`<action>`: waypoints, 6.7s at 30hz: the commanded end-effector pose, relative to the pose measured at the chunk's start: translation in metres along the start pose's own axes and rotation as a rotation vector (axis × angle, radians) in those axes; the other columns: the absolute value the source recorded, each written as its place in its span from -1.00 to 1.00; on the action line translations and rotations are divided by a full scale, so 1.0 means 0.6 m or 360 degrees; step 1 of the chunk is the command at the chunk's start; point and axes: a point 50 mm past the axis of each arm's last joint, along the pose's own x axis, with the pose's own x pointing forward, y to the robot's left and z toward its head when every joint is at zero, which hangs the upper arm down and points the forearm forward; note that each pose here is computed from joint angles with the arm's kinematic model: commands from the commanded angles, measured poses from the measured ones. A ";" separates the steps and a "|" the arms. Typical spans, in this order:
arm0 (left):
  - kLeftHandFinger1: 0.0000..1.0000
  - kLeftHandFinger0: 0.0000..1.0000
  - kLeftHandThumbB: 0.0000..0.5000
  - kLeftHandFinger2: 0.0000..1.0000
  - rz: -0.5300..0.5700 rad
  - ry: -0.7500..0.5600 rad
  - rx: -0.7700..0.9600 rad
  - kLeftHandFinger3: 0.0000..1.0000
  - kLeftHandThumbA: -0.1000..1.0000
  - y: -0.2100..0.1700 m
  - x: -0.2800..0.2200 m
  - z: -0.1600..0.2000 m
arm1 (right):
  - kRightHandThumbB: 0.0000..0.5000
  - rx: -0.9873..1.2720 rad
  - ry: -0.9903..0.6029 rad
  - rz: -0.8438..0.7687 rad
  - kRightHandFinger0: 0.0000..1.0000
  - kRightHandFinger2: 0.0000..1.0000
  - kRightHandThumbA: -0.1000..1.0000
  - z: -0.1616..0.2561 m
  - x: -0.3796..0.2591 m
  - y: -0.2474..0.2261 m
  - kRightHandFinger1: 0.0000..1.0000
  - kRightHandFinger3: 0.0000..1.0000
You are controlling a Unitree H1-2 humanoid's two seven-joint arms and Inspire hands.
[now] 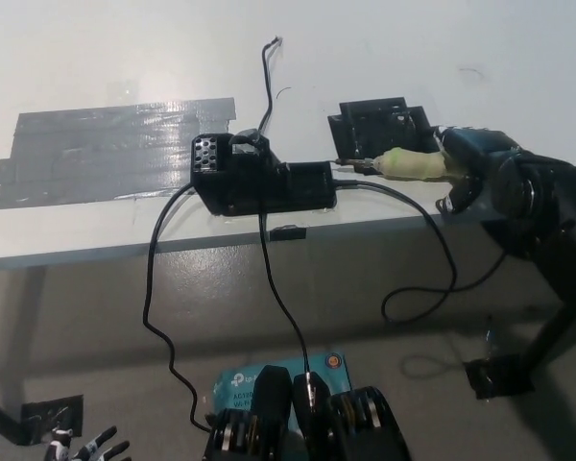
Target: The robot uses its right hand to grab and lift the soldering gun kept on the middle of the table and puts it in its base
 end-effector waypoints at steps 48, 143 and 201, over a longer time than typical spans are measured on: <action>1.00 1.00 1.00 1.00 -0.0170 -0.0059 0.0168 1.00 1.00 -0.026 -0.010 0.023 | -0.20 -0.0081 0.0337 0.0442 -0.16 0.36 0.37 -0.045 -0.007 0.129 -0.04 1.00; 1.00 1.00 1.00 1.00 -0.0221 0.0013 0.0247 1.00 1.00 -0.037 -0.001 0.021 | -1.00 -0.0120 -0.0045 -0.0854 -1.00 -0.24 -1.00 -0.028 -0.046 0.083 -0.99 -0.34; 1.00 1.00 1.00 1.00 -0.0242 0.0028 0.0247 1.00 1.00 -0.045 -0.001 0.007 | -0.20 -0.0172 -0.0460 -0.1029 -1.00 -0.17 -1.00 0.119 -0.070 -0.130 -0.97 -0.40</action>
